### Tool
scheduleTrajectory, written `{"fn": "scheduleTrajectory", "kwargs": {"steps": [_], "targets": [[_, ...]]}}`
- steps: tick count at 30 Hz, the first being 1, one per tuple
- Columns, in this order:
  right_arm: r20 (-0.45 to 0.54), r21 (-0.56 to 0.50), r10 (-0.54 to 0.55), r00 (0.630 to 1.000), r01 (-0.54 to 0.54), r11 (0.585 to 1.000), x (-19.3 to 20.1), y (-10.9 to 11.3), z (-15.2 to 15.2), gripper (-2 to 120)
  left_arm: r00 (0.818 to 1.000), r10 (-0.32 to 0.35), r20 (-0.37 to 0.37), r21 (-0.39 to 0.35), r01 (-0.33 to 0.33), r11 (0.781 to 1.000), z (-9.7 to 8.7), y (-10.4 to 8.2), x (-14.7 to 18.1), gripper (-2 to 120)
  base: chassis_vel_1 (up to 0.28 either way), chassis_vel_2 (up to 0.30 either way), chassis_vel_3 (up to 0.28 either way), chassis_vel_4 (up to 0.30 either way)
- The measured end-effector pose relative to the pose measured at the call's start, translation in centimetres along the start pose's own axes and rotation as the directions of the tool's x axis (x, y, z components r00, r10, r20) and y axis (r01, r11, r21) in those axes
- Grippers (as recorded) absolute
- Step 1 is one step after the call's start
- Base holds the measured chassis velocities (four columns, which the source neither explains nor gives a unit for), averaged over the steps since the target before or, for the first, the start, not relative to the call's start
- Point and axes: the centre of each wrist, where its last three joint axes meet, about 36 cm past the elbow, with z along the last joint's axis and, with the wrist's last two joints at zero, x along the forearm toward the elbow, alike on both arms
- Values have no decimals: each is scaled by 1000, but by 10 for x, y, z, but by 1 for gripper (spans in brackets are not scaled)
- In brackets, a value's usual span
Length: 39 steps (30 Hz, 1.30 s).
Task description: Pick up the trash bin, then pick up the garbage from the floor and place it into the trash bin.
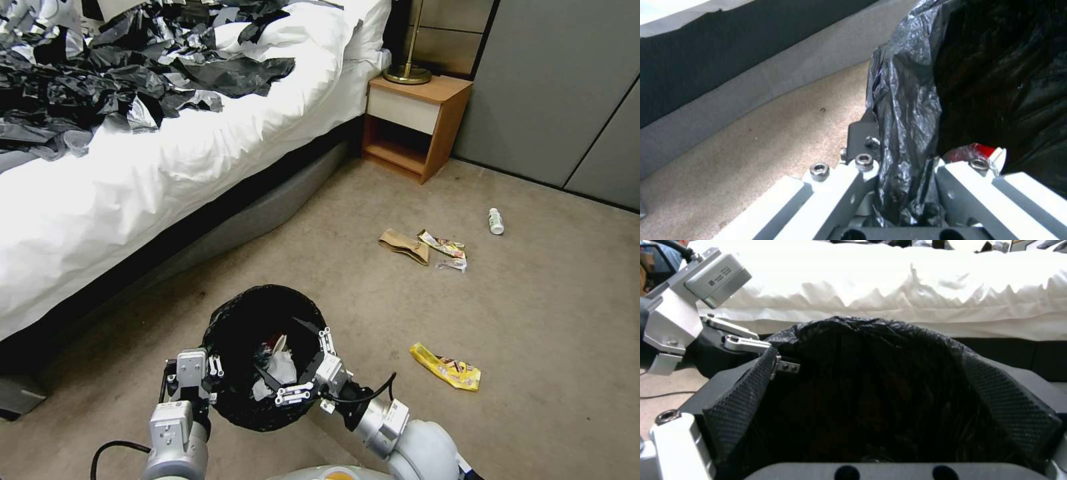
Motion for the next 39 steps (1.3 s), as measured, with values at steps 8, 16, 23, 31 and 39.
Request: {"fn": "scheduleTrajectory", "kwargs": {"steps": [8, 16, 23, 31, 39], "targets": [[145, 70, 30, 989, -41, 997, -12, -12, -48, 100, 1000, -1, -13, -10, 1, 1000, 5, 0, -2, 0, 0, 0, 0, 0], [312, 138, 186, 932, -238, 961, -6, -28, -118, 100, 1000, -3, -18, -17, 3, 1000, 8, 1, -5, 0, 0, 0, 0, 0], [316, 170, 429, 846, -495, 852, 23, -34, -133, 100, 1000, -11, -15, -12, 11, 1000, 8, 4, -8, 0, 0, 0, 0, 0], [236, 155, 603, 762, -643, 750, 73, -13, -104, 100, 1000, -11, -7, -3, 11, 1000, 6, 4, -12, 0, 0, 0, 0, 0], [171, 129, 673, 720, -693, 709, 97, 11, -74, 100, 1000, -8, -7, -4, 8, 1000, 6, 5, -12, 0, 0, 0, 0, 0]]}}
